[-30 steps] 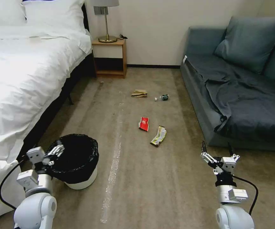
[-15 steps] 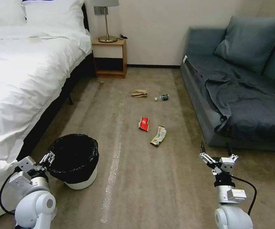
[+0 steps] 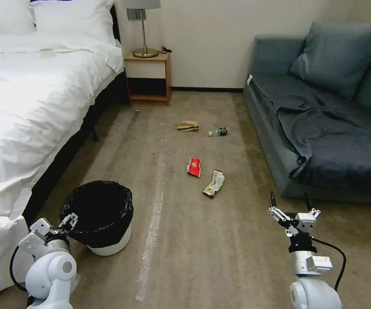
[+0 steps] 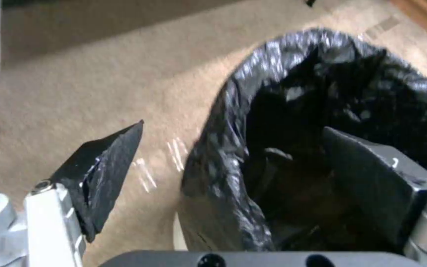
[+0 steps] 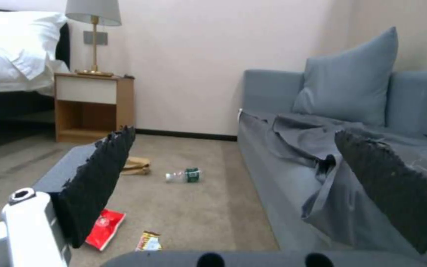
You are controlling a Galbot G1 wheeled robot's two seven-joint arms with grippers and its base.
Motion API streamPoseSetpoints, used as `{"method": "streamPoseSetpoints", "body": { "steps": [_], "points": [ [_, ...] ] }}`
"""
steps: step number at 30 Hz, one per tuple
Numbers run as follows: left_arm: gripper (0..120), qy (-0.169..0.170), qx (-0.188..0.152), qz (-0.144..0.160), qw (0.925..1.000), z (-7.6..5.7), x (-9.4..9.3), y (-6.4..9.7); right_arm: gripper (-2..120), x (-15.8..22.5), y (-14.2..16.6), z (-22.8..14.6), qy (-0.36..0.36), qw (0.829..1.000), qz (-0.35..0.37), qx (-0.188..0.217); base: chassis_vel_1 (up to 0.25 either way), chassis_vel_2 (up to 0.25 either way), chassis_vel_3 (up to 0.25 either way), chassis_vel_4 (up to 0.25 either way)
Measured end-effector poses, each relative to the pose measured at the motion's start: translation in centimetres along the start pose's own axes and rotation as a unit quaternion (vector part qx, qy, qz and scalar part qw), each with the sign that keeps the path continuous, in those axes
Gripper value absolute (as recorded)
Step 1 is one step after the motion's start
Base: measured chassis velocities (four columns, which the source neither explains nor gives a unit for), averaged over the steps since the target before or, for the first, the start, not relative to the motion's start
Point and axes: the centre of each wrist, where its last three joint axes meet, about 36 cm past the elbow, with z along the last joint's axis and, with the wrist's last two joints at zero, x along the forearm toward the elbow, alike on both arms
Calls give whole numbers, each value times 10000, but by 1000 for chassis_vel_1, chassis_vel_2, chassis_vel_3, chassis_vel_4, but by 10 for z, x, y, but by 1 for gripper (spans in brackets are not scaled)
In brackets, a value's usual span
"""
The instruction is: Pick up the trash bin, then pick up the garbage on the floor and place it into the trash bin.
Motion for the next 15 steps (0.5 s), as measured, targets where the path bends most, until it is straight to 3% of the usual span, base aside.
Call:
{"method": "streamPoseSetpoints", "body": {
  "steps": [3, 5, 12, 15],
  "points": [
    [93, 105, 67, 45, 9999, 0, -4, -1, 100, 1, 0, 1, -4, 10000, -17, -5, 0, 0, 0, 0],
    [84, 259, 174, 154, 9994, 0, -8, -4, 100, 1, 1, 1, -29, 10000, -55, -19, 0, 0, 0, 0],
    [82, 476, 243, 218, 9983, 3, -17, -6, 100, 2, 1, 1, -62, 9999, -89, -45, 0, 0, 0, 0],
    [75, 582, 248, 182, 9978, 9, -23, -4, 100, 2, 1, 1, -98, 9999, -90, -52, 0, 0, 0, 0]
  ]
}}
